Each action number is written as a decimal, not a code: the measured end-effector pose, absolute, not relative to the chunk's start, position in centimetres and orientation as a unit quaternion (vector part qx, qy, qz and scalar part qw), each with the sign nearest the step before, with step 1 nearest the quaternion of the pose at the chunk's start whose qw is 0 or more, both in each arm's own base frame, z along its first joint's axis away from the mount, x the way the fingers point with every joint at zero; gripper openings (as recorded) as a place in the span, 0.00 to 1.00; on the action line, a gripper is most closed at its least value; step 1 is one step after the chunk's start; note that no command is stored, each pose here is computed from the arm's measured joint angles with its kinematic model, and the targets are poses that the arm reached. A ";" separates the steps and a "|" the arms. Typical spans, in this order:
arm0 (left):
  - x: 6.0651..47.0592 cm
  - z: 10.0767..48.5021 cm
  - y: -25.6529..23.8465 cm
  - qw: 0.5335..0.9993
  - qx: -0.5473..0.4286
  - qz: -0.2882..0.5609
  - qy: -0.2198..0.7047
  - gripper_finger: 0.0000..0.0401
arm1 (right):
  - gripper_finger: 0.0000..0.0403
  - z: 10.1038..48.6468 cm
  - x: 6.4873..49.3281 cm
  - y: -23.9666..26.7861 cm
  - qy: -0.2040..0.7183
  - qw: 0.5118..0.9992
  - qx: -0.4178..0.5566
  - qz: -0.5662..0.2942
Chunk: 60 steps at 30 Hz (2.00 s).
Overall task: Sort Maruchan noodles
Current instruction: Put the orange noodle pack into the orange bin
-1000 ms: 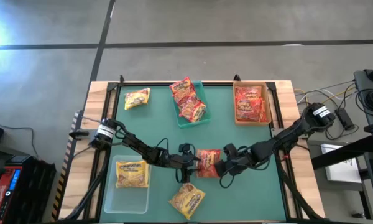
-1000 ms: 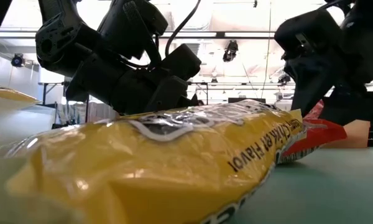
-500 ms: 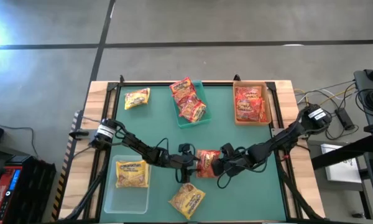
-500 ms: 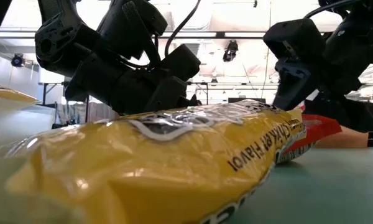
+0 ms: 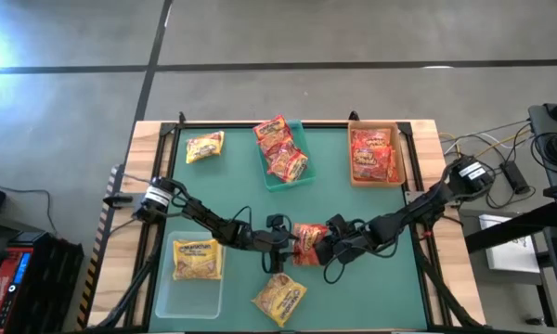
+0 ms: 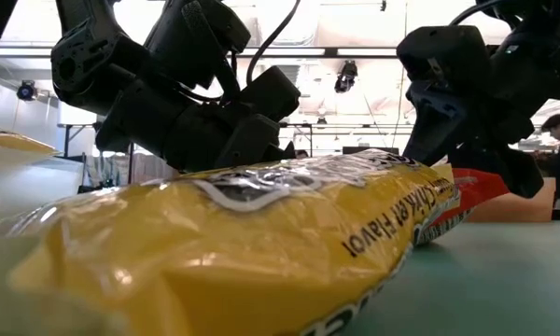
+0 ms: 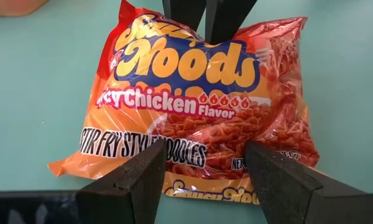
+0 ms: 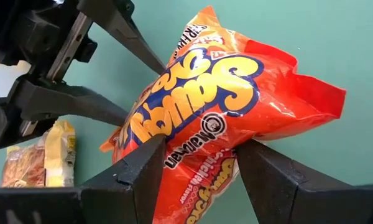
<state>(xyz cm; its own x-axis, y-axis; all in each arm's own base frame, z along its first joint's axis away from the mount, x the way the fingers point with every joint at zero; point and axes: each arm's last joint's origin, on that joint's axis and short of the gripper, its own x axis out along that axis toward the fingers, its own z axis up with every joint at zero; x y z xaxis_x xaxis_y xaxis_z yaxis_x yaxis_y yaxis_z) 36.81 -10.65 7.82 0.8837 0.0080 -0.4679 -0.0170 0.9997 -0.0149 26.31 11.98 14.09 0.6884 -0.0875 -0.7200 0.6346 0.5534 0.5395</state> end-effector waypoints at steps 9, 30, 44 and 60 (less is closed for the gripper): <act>36.8 7.8 -10.6 0.971 -0.011 0.005 0.240 0.51 | 0.48 14.3 26.4 11.8 0.324 0.795 0.459 -0.229; 38.3 8.8 -10.3 0.972 -0.037 0.018 0.231 0.51 | 0.72 16.6 24.0 9.8 0.460 0.713 0.489 -0.201; 42.7 5.4 -7.7 0.959 -0.086 0.092 0.256 0.51 | 0.72 15.0 21.8 8.6 0.350 0.752 0.508 -0.232; 43.2 5.6 -7.2 0.962 -0.069 0.075 0.255 0.51 | 0.72 13.5 20.4 9.2 0.309 0.740 0.549 -0.237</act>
<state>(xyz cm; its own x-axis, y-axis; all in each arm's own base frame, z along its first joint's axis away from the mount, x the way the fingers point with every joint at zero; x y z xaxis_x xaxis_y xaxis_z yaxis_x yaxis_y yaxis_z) 43.20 -7.22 5.58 0.8587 0.1092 -0.5008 -0.1793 0.9793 -0.0939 20.35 9.15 13.49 0.6963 -0.0112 -0.7177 0.6902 0.2851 0.6651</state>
